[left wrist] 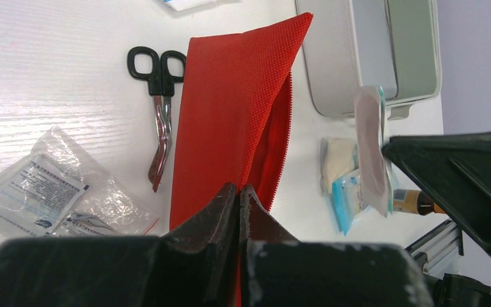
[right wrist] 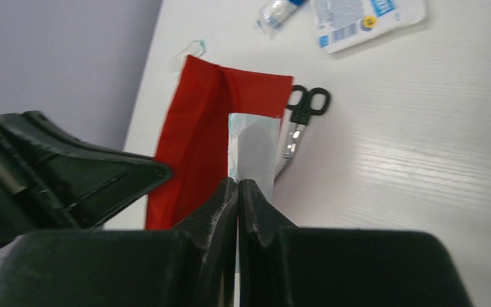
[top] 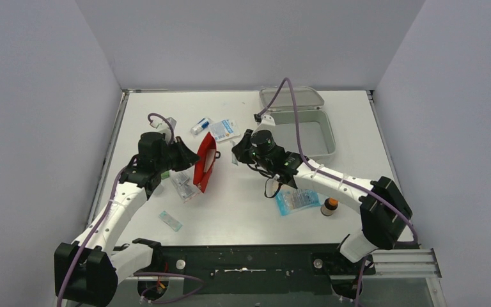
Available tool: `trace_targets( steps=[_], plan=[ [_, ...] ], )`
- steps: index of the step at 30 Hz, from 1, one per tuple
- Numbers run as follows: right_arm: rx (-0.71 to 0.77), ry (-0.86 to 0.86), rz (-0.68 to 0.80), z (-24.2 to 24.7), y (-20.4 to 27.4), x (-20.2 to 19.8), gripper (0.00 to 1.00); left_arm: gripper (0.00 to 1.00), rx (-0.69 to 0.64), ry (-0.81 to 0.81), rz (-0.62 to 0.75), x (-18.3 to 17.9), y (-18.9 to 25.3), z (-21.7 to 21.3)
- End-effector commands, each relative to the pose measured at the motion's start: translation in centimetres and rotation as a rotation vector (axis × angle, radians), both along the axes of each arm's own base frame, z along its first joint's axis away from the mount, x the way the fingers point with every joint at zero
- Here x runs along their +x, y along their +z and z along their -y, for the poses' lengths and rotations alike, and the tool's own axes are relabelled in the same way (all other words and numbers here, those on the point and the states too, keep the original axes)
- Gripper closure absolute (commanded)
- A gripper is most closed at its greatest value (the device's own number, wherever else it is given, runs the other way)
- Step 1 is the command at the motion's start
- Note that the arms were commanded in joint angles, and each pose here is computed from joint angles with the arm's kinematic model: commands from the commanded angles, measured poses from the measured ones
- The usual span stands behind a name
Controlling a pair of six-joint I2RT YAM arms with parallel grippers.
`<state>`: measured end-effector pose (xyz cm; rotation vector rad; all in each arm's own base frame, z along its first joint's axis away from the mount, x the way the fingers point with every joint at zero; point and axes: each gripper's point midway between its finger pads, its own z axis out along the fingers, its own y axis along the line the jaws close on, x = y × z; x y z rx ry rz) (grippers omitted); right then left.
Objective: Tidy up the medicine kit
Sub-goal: Place the medical item at the medicine pouch.
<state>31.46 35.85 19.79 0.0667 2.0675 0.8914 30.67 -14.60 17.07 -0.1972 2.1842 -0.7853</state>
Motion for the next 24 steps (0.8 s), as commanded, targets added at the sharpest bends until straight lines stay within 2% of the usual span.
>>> trace_targets(
  steps=[1, 5, 10, 24],
  plan=[
    [0.300, 0.012, 0.017, -2.5, 5.0, -1.0, 1.00, 1.00, -0.086, -0.003, 0.078, 1.3, 2.5, 0.9],
    [0.414, 0.033, -0.001, -3.9, 6.4, -1.5, 1.00, 1.00, -0.128, 0.006, 0.104, 1.5, 3.2, 1.1],
    [0.457, 0.001, -0.001, -4.4, 6.7, -0.9, 1.00, 1.00, -0.167, -0.011, 0.107, 1.1, 3.6, 1.6],
    [0.458, -0.058, -0.079, -6.3, 3.3, 1.4, 1.00, 1.00, -0.262, -0.084, 0.158, 0.3, 6.5, 3.0]
  ],
)
